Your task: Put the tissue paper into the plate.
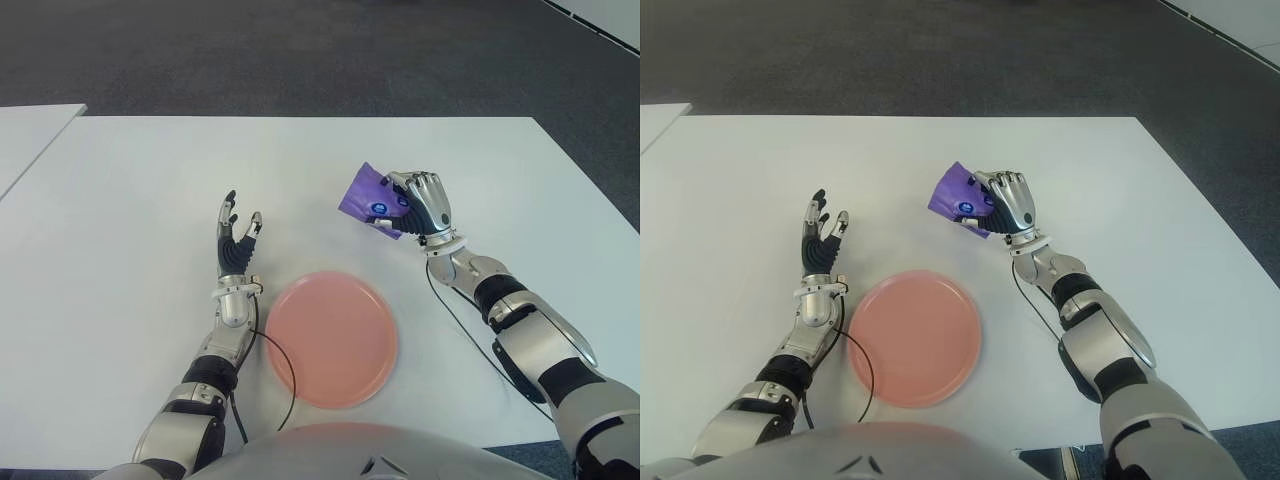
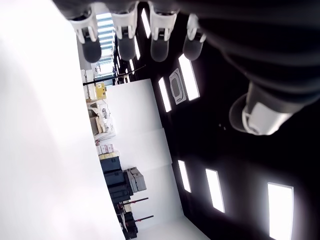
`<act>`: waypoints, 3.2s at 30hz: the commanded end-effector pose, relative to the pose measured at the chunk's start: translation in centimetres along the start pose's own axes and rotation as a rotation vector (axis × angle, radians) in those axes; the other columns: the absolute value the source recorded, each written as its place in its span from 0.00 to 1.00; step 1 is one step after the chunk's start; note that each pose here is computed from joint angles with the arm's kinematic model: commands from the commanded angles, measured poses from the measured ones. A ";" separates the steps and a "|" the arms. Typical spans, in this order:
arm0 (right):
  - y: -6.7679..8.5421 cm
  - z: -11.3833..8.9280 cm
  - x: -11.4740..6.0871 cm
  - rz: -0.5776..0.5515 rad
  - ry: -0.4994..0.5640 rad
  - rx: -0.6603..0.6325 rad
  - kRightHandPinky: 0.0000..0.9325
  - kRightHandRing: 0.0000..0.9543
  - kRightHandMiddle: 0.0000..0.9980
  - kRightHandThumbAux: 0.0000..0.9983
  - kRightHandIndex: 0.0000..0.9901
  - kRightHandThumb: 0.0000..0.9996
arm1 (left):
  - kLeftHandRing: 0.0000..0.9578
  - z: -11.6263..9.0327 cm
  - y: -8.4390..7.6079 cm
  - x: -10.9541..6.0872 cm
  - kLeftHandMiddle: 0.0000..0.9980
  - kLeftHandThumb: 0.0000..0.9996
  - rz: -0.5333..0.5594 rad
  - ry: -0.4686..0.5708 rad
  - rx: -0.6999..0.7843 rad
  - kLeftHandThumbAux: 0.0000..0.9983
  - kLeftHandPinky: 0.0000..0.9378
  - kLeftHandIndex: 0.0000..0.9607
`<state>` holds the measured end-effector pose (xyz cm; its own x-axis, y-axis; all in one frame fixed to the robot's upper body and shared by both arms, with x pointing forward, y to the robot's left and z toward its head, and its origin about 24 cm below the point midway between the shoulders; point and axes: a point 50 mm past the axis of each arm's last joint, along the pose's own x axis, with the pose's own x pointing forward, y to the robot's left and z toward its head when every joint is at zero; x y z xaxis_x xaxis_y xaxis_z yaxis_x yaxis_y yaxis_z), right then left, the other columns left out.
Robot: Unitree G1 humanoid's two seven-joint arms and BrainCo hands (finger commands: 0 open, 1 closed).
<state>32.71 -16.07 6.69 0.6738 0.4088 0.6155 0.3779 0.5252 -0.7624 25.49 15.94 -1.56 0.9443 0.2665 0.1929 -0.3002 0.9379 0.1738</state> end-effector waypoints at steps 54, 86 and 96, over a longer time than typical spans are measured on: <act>-2.7 11.5 -2.9 0.172 -0.489 0.466 0.92 0.89 0.86 0.71 0.44 0.74 | 0.00 -1.9 0.2 -1.7 0.00 0.00 -0.044 0.090 0.041 0.50 0.00 0.00; -1.4 12.3 -4.1 0.357 -0.468 0.477 0.94 0.90 0.86 0.71 0.45 0.75 | 0.00 -2.1 0.0 -1.9 0.00 0.00 -0.041 0.120 0.029 0.49 0.00 0.00; -1.0 12.2 -4.2 0.371 -0.428 0.486 0.93 0.90 0.86 0.71 0.44 0.75 | 0.00 -2.1 0.0 -1.8 0.00 0.00 -0.031 0.120 0.027 0.48 0.00 0.00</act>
<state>21.79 -9.18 7.73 0.3296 0.8298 0.4503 -0.1984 0.5271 -0.8263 25.80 15.80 -1.76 0.9522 0.2532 0.1709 -0.2829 0.9420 0.1804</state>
